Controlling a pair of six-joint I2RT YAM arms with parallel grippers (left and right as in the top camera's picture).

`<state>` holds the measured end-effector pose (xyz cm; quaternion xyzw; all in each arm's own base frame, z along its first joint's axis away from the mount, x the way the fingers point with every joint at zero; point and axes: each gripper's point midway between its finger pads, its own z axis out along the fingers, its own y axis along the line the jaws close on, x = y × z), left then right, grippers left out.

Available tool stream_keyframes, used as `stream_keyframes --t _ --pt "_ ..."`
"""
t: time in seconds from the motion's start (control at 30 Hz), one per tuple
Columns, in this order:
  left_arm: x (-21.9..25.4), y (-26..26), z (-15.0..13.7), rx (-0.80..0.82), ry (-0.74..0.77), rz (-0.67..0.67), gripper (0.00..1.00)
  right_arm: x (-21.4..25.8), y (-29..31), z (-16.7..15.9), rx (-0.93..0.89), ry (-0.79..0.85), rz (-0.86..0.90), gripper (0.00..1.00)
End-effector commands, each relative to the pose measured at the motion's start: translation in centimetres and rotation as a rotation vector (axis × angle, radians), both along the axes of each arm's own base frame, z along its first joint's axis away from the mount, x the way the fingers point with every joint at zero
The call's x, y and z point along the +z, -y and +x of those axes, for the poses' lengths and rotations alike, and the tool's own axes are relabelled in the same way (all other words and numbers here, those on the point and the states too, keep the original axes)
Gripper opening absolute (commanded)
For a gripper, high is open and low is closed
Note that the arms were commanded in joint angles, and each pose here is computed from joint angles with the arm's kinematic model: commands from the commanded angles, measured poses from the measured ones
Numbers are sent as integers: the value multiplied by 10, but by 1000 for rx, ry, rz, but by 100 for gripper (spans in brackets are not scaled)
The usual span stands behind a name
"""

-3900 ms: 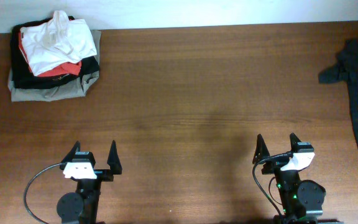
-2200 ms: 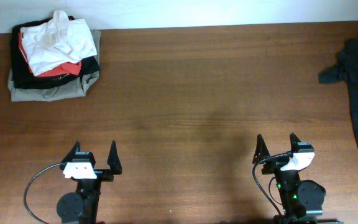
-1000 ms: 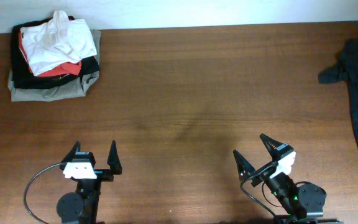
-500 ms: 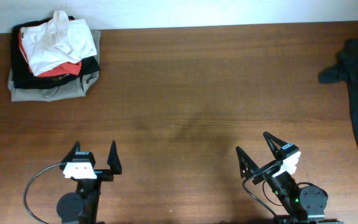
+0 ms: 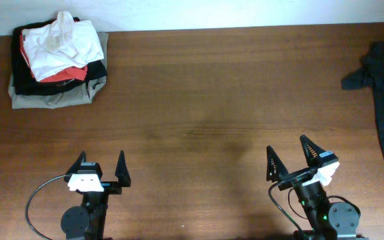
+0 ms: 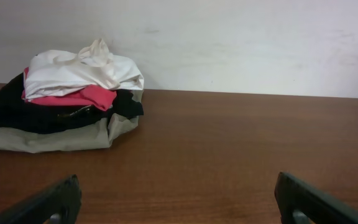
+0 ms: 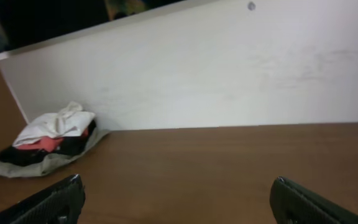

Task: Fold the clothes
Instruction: 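Reach the right gripper to the dark NIKE shirt at the right edge and grasp it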

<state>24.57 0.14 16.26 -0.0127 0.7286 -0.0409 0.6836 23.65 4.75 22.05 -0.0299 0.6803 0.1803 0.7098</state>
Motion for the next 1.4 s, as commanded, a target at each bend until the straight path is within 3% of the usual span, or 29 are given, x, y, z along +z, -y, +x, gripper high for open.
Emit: stream_keyframes --t 0.0,0.2,0.5,0.7,0.8,0.97,1.07,1.37 --pt "-2 1 0 -8 1 19 99 9 18 10 -101 -33 7 99" --pt "-2 1 0 -8 2 19 99 19 33 40 -186 -168 4 99" --pt "-2 1 0 -8 2 19 99 26 80 112 -360 -631 -176 99" --pt "-2 1 0 -8 1 19 99 18 157 132 -628 -735 -188 99" --pt "-2 1 0 -8 1 19 99 -8 210 133 -745 -791 -98 99" --pt "-2 1 0 -8 1 19 99 -48 249 162 -673 -782 24 99" --pt "-2 1 0 -8 1 19 99 -63 261 184 -626 -802 0 100" --pt "-2 1 0 -8 1 19 99 -89 329 240 -670 -1123 -97 100"
